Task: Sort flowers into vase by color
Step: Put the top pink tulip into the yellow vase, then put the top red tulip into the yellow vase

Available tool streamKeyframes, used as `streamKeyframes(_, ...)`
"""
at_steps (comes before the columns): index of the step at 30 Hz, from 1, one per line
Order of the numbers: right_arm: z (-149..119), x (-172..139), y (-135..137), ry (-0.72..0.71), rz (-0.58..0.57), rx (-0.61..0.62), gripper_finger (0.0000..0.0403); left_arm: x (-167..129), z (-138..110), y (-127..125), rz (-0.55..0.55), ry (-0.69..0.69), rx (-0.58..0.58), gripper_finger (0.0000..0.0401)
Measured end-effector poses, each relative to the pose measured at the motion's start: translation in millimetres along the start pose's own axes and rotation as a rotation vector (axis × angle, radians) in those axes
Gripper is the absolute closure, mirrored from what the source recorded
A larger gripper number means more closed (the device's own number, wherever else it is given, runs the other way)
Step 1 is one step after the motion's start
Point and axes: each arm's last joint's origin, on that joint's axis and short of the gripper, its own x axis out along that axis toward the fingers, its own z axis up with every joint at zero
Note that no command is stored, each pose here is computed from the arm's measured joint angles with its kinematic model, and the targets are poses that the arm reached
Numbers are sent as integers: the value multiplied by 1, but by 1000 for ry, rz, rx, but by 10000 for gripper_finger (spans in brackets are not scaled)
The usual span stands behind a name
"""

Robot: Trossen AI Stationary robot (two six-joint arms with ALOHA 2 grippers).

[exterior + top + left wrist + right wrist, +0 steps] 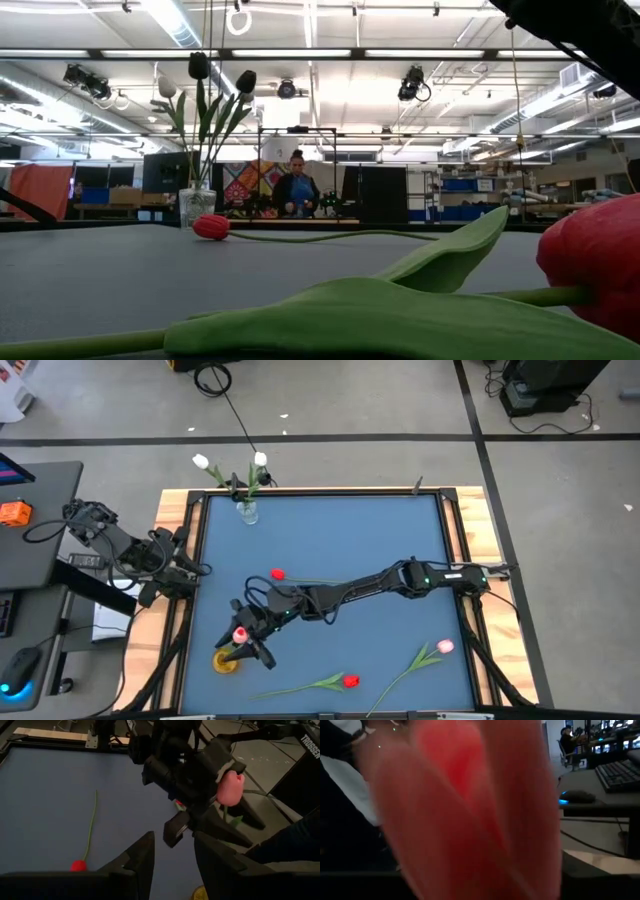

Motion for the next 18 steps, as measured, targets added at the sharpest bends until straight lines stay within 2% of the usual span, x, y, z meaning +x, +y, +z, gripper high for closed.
streamKeyframes(6, 22, -7, 1, -50, -55, -17, 172, 0, 0, 2, 55, -13, -29, 258)
streamKeyframes(10, 47, -16, 1, -103, -113, -53, 165, 0, -1, 3, 68, -5, -40, 257)
streamKeyframes(18, 97, -38, 9, -199, -161, -75, 165, -1, -8, 7, 146, 28, -224, 257)
